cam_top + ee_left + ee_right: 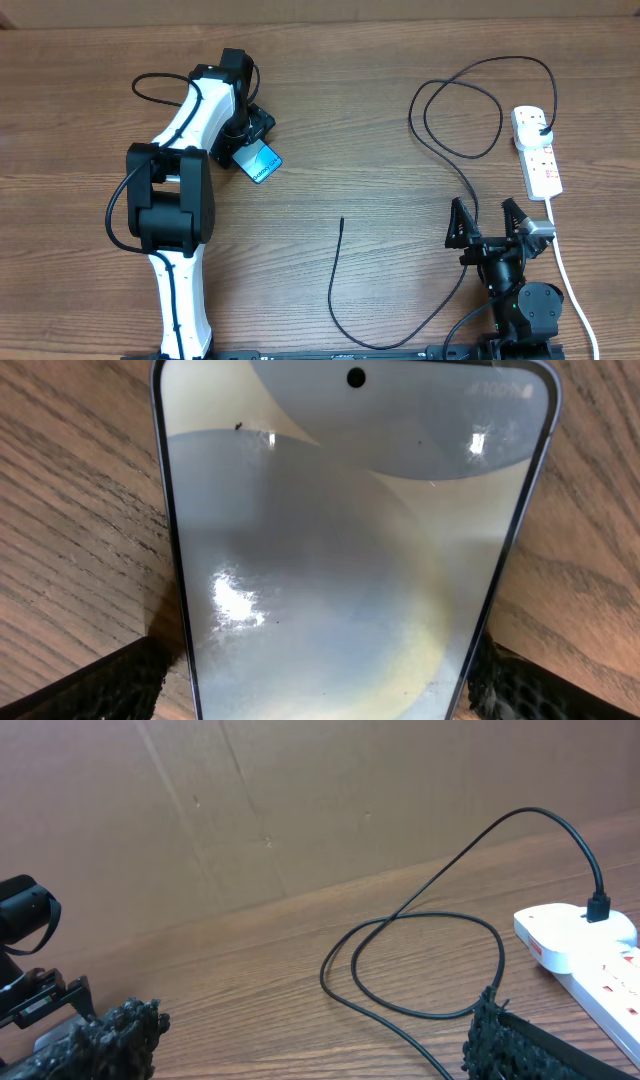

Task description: Plug charger to phone and switch on socket

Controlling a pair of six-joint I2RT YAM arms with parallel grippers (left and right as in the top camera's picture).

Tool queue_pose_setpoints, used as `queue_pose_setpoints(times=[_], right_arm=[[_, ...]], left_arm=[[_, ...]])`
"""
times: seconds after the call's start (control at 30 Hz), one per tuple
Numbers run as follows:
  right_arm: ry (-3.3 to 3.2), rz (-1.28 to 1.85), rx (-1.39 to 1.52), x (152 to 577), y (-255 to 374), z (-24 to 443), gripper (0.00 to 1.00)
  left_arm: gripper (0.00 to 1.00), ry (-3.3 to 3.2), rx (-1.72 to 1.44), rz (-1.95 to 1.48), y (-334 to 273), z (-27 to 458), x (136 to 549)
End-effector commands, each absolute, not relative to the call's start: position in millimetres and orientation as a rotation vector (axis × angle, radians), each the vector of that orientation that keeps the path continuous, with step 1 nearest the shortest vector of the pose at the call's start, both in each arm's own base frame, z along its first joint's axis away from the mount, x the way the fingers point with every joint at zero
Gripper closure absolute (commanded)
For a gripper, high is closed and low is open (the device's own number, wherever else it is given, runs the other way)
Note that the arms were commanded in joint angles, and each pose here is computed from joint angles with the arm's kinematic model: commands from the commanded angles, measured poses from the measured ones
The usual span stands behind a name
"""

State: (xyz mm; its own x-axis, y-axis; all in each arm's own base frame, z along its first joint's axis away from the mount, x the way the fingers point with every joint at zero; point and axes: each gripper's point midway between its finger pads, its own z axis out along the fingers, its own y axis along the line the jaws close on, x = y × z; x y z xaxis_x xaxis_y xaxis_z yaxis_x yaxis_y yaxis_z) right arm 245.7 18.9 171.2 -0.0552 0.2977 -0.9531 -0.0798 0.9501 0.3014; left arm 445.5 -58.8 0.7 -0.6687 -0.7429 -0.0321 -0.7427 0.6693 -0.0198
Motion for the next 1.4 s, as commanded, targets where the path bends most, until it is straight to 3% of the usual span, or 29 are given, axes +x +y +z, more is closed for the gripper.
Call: queue_pose_setpoints(times=[0.0, 1.37], right_arm=[[1.594, 0.299, 0.171, 245.8, 18.0, 169.6, 0.0], [1.594, 0.299, 0.171, 245.8, 18.0, 169.6, 0.0]], left_arm=[[0.0, 2.877, -1.327, 0.05, -57.0, -22.3, 428.1], [0.0, 2.868, -1.323, 0.043, -56.9, -27.5, 429.0]])
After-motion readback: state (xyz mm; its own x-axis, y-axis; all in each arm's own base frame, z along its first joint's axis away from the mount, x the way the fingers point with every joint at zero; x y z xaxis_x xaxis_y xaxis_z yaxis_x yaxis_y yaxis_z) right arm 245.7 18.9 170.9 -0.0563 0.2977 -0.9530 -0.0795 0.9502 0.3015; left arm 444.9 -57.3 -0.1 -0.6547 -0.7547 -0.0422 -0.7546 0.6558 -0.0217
